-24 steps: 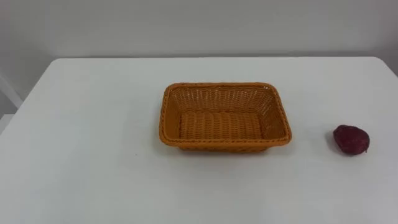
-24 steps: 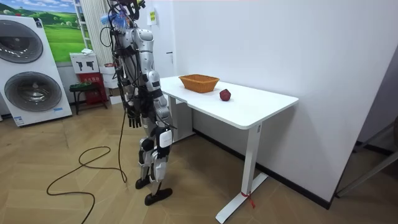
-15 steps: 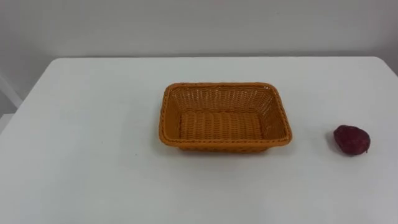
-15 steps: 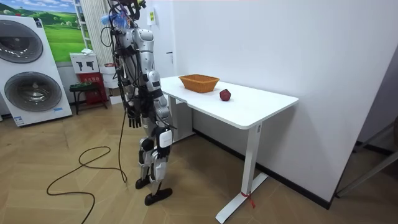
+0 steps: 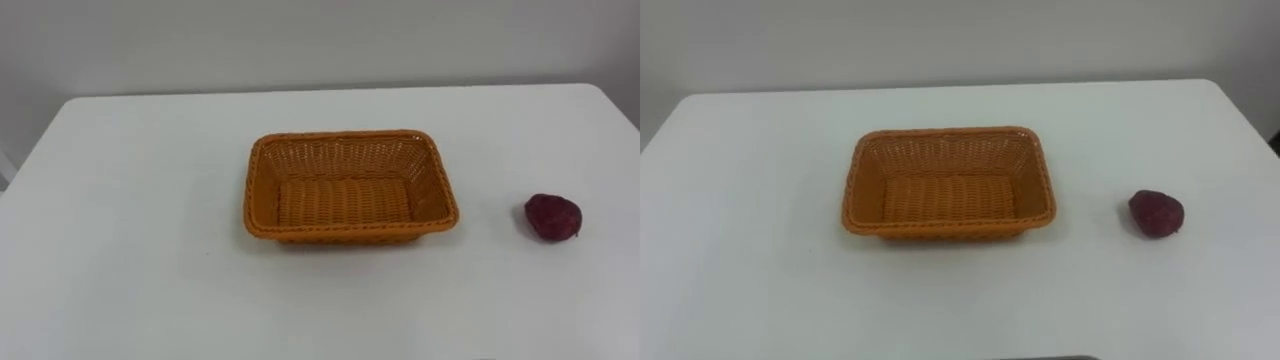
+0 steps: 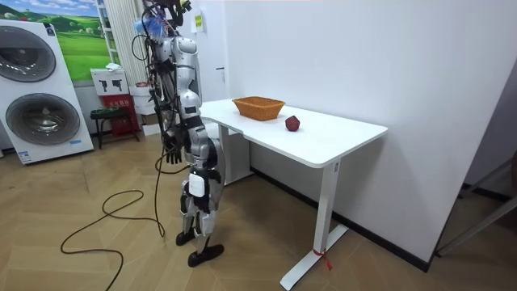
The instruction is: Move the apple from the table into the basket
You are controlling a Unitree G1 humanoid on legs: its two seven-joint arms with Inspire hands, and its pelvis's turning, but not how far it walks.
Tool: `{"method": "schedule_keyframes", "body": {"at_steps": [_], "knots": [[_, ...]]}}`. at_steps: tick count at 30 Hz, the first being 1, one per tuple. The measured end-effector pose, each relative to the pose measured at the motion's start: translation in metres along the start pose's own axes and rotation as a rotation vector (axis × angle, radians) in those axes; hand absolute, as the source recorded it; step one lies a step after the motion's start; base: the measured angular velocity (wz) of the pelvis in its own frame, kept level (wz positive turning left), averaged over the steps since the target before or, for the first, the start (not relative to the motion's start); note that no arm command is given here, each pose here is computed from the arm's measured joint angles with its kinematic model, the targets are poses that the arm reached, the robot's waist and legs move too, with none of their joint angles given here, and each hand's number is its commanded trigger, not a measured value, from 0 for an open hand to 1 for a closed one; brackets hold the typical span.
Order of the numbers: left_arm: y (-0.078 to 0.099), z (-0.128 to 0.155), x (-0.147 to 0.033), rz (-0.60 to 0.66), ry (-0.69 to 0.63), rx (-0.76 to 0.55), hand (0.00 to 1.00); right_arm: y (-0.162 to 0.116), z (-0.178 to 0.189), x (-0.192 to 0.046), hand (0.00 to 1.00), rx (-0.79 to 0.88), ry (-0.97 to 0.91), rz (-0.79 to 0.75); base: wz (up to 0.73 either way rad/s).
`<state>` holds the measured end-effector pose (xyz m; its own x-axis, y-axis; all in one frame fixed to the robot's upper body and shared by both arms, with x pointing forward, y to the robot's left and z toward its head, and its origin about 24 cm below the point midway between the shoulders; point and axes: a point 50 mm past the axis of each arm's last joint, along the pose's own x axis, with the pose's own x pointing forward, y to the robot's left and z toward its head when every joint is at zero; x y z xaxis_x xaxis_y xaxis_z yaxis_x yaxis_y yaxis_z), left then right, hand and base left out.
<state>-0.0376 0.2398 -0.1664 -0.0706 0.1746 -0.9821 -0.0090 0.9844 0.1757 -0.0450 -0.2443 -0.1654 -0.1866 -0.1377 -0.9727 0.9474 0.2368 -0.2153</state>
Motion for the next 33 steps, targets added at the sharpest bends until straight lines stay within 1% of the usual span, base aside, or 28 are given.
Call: {"method": "schedule_keyframes", "body": {"at_steps": [2,3,5,9,11,15,16,17,18,20,21,23,24,26,28,29,33], "knots": [[0.009,0.001,-0.001,0.038,-0.028,-0.045,0.0,0.023,0.027,-0.007,0.0,0.23,-0.092,0.063,-0.08],[0.011,0.001,-0.001,0.048,-0.037,-0.06,0.0,0.028,0.034,-0.009,0.0,0.273,-0.115,0.074,0.0],[0.017,0.004,-0.002,0.08,-0.073,-0.078,0.0,0.046,0.064,-0.023,0.0,0.394,-0.225,0.125,0.0],[0.026,0.001,-0.004,0.132,-0.096,-0.075,0.0,0.057,0.092,-0.041,0.0,0.531,-0.33,0.149,0.05],[0.027,-0.001,-0.005,0.143,-0.102,-0.069,0.0,0.058,0.105,-0.05,0.0,0.61,-0.37,0.115,0.05],[0.028,-0.006,-0.005,0.152,-0.099,-0.068,0.0,0.06,0.118,-0.062,0.0,0.674,-0.419,0.063,0.0],[0.028,-0.007,-0.005,0.154,-0.099,-0.065,0.11,0.062,0.123,-0.068,0.0,0.683,-0.446,0.05,0.0],[0.028,-0.007,-0.005,0.16,-0.101,-0.061,0.35,0.063,0.128,-0.075,0.0,0.682,-0.484,0.039,0.0],[0.028,-0.007,-0.005,0.164,-0.103,-0.06,0.26,0.064,0.131,-0.079,0.0,0.686,-0.501,0.036,0.0],[0.029,-0.005,-0.006,0.174,-0.112,-0.053,0.0,0.069,0.143,-0.097,0.0,0.681,-0.605,0.024,0.0],[0.029,-0.004,-0.006,0.176,-0.118,-0.052,0.0,0.07,0.146,-0.102,0.0,0.677,-0.635,0.021,0.0],[0.029,-0.002,-0.006,0.183,-0.143,-0.047,0.0,0.075,0.157,-0.127,0.0,0.656,-0.794,0.002,0.0],[0.028,-0.001,-0.006,0.185,-0.149,-0.046,0.0,0.077,0.159,-0.134,0.0,0.643,-0.842,-0.008,0.0],[0.029,0.0,-0.006,0.194,-0.159,-0.037,0.0,0.082,0.164,-0.157,0.0,0.608,-1.014,-0.048,-0.04],[0.029,0.003,-0.006,0.194,-0.168,-0.036,0.0,0.083,0.167,-0.171,0.0,0.626,-1.1,-0.049,0.0],[0.029,0.004,-0.006,0.195,-0.175,-0.036,0.0,0.084,0.169,-0.178,0.0,0.639,-1.137,-0.048,0.0],[0.029,0.005,-0.006,0.194,-0.182,-0.034,0.0,0.083,0.172,-0.19,0.0,0.66,-1.206,-0.061,-0.01]]}}
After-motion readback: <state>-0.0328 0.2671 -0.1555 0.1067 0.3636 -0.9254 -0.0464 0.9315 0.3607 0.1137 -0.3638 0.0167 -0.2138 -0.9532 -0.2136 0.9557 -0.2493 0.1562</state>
